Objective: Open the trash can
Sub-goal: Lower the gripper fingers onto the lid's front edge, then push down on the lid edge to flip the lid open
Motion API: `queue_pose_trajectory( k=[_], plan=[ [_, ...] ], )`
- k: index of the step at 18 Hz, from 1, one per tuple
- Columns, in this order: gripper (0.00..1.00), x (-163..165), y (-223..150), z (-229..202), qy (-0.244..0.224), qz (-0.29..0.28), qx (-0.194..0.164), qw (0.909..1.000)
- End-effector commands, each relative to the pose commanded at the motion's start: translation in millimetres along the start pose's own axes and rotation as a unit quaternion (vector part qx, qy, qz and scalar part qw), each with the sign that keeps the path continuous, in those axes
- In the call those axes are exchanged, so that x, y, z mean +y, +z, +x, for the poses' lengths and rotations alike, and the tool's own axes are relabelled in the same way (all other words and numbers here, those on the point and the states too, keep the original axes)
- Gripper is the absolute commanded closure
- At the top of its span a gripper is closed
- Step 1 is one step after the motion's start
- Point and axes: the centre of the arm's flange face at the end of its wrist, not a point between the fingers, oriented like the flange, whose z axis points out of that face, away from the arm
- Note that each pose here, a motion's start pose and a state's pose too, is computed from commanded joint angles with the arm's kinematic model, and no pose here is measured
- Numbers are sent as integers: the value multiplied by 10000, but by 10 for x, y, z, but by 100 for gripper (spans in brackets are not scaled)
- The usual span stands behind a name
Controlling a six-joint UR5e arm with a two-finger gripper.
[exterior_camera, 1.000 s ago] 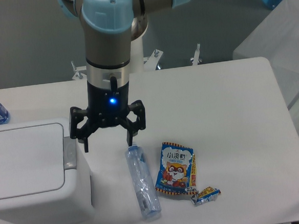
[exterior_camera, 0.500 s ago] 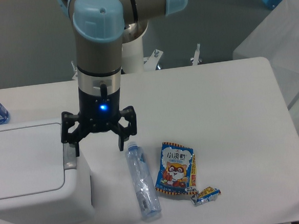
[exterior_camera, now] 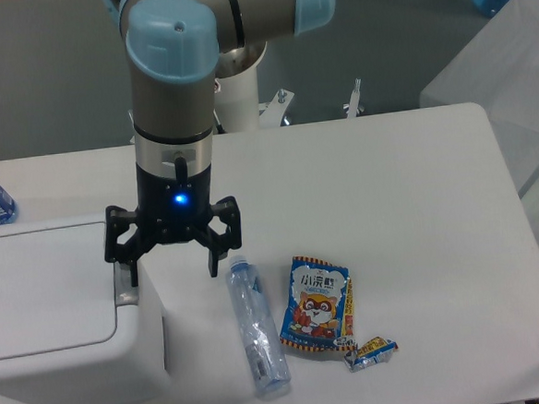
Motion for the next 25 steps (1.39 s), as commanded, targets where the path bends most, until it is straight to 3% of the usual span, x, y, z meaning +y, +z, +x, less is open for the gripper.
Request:
queue_pose_trajectory(
  k=[18, 21, 25],
  plan=[
    [0, -7, 51, 47, 53, -26, 17, 10000],
    [0, -189, -245, 38, 191, 476, -24, 9987],
    [0, -378, -655, -340, 43, 1187, -209, 9927]
  ],
)
